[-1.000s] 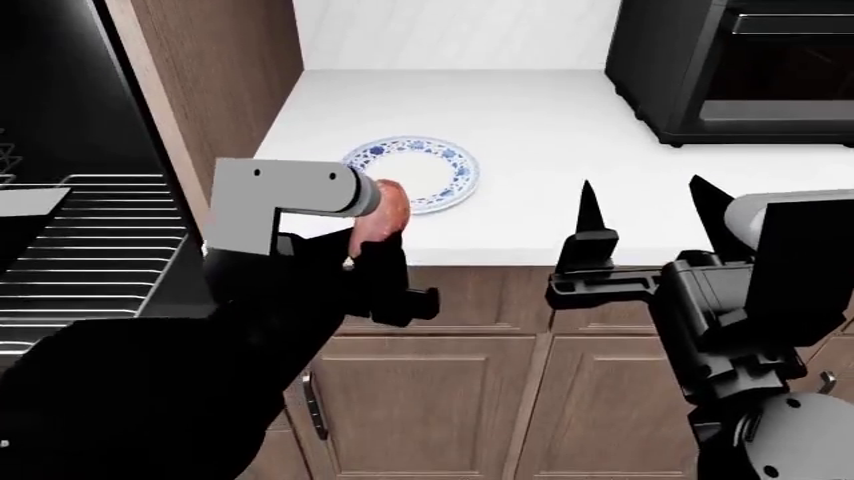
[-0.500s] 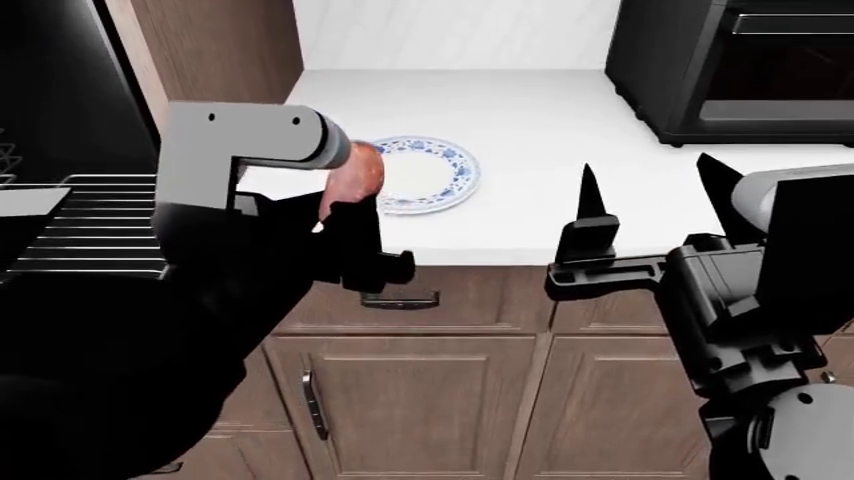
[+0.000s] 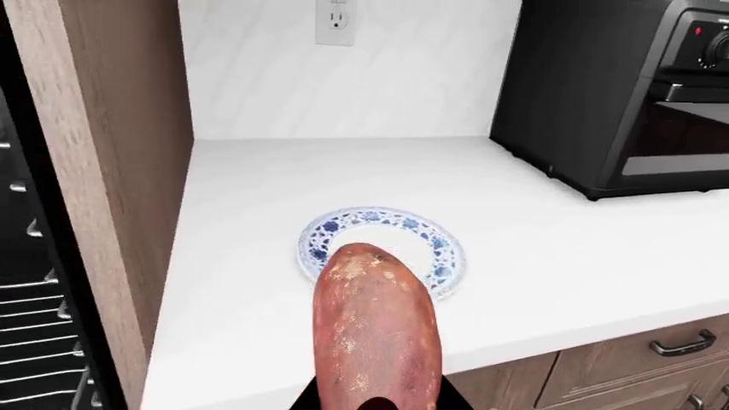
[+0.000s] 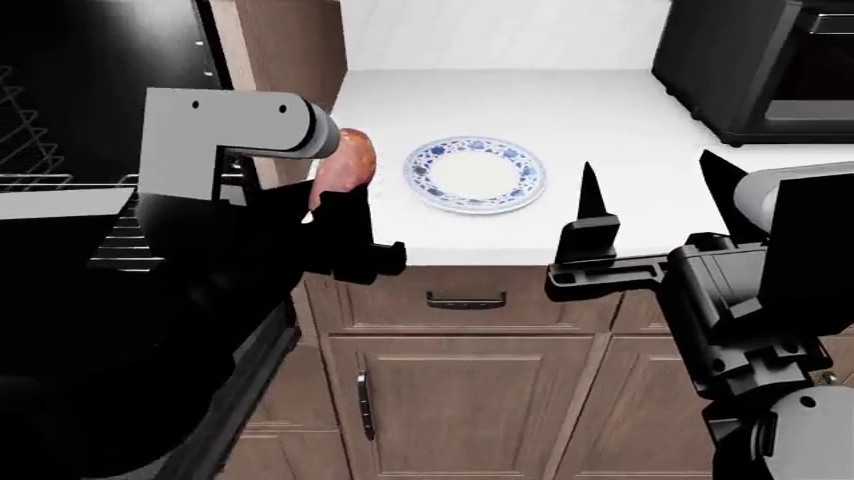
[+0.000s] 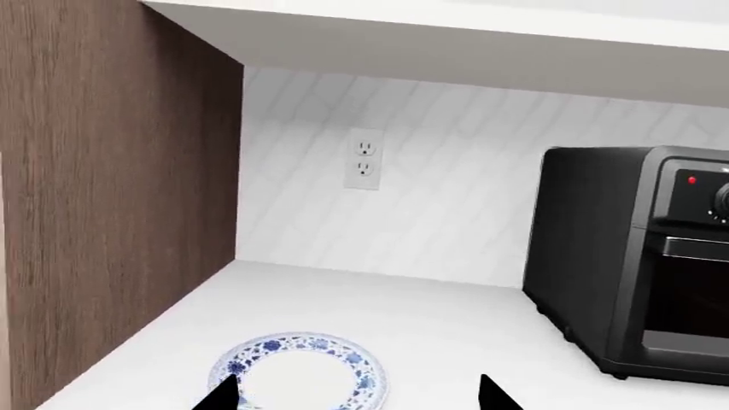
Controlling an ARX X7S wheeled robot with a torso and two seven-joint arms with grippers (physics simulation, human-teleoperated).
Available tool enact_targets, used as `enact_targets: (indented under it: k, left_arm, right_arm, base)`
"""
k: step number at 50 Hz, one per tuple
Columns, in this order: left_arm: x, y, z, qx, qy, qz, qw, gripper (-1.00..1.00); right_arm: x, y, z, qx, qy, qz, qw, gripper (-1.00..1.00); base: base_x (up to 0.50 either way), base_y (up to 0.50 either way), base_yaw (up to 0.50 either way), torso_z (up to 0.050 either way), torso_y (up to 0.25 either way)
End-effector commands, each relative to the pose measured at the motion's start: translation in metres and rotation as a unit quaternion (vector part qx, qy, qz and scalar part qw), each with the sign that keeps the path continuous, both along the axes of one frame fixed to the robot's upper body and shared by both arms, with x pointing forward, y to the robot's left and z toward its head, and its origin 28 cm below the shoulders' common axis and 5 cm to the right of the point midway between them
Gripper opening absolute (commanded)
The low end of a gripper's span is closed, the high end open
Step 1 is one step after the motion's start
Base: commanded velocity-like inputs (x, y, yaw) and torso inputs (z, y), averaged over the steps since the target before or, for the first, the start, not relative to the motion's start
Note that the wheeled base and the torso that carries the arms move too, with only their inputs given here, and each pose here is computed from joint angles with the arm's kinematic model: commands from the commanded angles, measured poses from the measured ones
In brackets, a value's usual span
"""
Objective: Place the sweet potato on the rack of the oven.
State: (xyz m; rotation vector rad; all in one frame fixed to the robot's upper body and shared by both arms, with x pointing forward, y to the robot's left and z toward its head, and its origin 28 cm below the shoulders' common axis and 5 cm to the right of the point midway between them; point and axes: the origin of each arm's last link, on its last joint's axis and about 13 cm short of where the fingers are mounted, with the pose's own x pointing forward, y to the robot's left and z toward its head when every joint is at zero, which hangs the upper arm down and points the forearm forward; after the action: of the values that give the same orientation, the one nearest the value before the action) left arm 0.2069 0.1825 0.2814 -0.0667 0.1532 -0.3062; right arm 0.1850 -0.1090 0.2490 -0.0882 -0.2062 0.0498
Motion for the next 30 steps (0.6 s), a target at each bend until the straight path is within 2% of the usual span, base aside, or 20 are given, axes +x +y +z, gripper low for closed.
enact_targets:
  k: [1,30]
  left_arm:
    - [-0.0008,0.0007,0.001,-0.003,-0.003,0.002,1.0,-1.0]
    - [-0.0015,0.0012,0.0014,-0.002,-0.007,0.004,1.0,-1.0]
  right_arm:
    - [-0.0013,-0.0002,0.0001,0.0,0.0,0.0,1.0,1.0]
    - [-0.0027,-0.0009,-0.0002,0.002,-0.003,0.0,1.0,1.0]
  base:
    - [0.0,0.39,0.0,0.0,0.0]
    - [0.0,0.39,0.0,0.0,0.0]
